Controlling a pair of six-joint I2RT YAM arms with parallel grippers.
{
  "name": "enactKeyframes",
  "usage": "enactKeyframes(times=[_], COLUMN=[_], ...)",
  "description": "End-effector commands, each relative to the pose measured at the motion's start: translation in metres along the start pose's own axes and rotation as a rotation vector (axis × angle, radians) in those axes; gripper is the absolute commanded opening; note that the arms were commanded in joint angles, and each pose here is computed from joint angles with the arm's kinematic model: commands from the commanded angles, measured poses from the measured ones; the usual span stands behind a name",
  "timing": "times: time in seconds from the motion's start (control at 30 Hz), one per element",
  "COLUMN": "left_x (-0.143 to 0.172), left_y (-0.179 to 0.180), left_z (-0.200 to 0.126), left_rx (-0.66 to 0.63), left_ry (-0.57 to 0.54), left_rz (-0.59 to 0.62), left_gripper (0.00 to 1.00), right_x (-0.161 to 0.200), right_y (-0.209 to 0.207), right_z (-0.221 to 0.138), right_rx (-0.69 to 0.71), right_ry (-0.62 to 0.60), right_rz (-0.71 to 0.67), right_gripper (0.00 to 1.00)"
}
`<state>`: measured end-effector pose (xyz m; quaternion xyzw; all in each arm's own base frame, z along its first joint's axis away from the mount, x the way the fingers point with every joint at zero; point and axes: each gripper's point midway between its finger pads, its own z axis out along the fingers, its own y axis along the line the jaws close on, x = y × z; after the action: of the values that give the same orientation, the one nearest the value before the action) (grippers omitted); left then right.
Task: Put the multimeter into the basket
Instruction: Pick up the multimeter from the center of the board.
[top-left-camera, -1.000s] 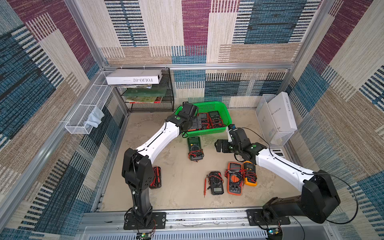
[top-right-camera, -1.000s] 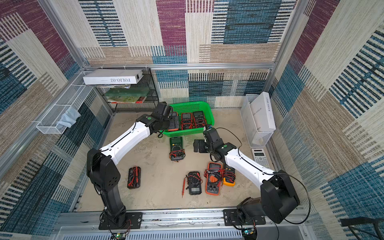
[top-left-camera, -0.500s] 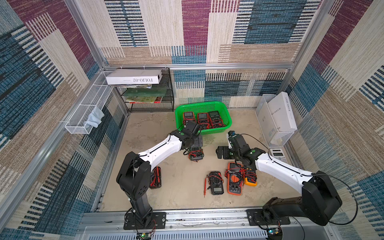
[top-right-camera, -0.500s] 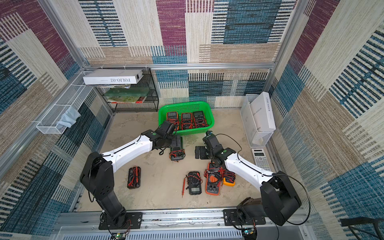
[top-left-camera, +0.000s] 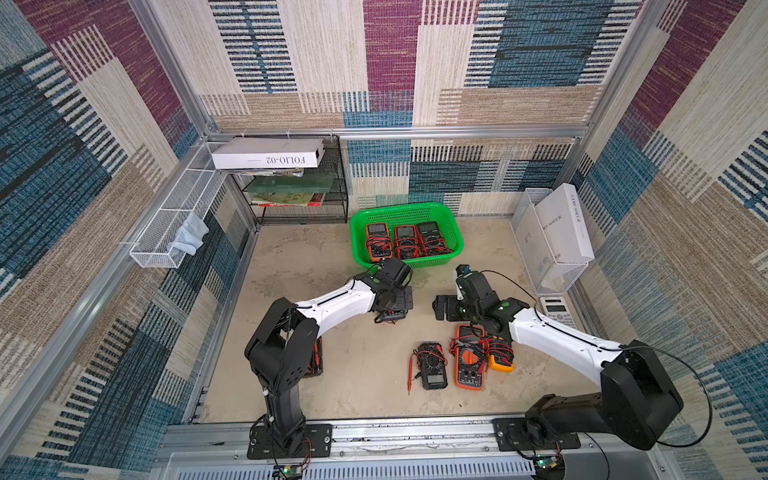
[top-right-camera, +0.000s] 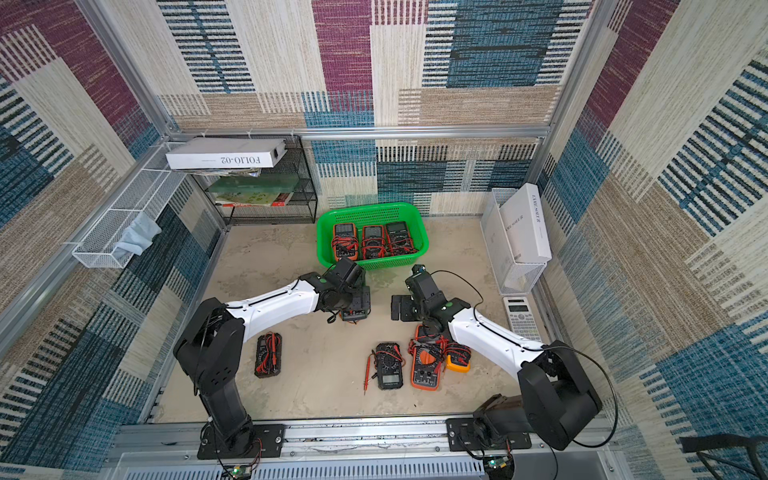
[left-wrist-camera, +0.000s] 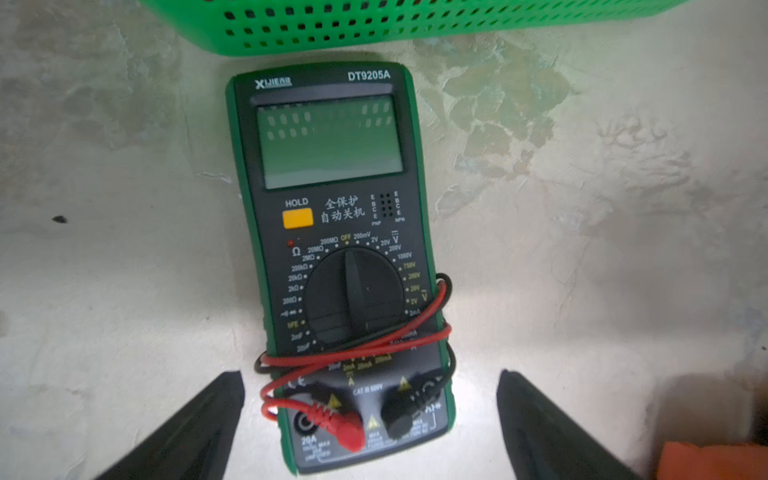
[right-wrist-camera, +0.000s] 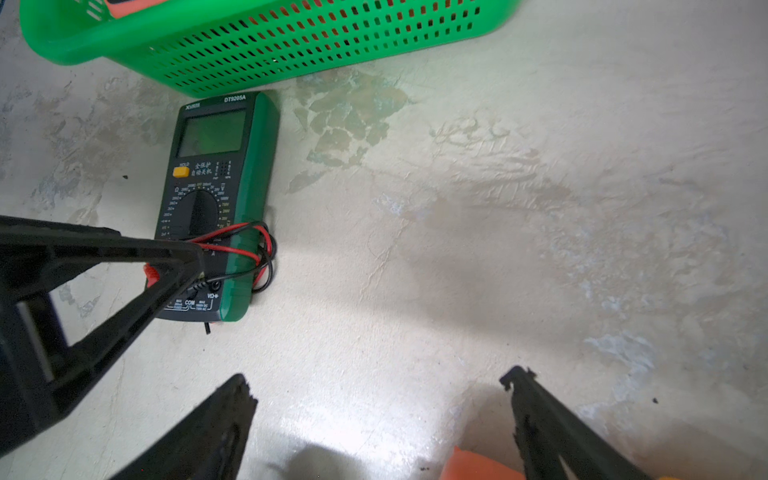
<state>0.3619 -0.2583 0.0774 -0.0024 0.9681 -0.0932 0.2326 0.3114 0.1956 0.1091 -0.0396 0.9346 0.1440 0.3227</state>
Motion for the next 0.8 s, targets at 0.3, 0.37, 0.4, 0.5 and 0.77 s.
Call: enactKeyframes(times=[0.3, 0.37, 0.4, 0.5, 0.77], left_x=[-0.005, -0.004, -0.003, -0.001, 0.005], left_y=[-0.005, -0.001, 0.001, 0.005, 0.01], left_z=[0.016, 0.019, 0.02, 0.023, 0.037], left_rx=[-0.012, -0.033, -0.044, -0.068, -0.096], left_ry=[-0.003, 0.0, 0.003, 0.008, 0.032], left_rz=[0.004, 0.002, 0.0, 0.0, 0.008], left_gripper=[1.0, 1.0, 1.0, 1.0, 1.0], right_x=[-0.005, -0.005, -0.006, -0.007, -0.009], right_y=[0.002, 0.002, 0.003, 0.003, 0.005], right_z=[0.001, 0.001, 0.001, 0.001, 0.003], right_rx=[-0.005, -0.004, -0.004, -0.005, -0.005], right_ry=[-0.011, -0.012, -0.012, -0.014, -0.012], right_rz=[-0.002, -0.004, -0.004, -0.005, -0.007], right_gripper=[1.0, 1.0, 0.99, 1.0, 1.0])
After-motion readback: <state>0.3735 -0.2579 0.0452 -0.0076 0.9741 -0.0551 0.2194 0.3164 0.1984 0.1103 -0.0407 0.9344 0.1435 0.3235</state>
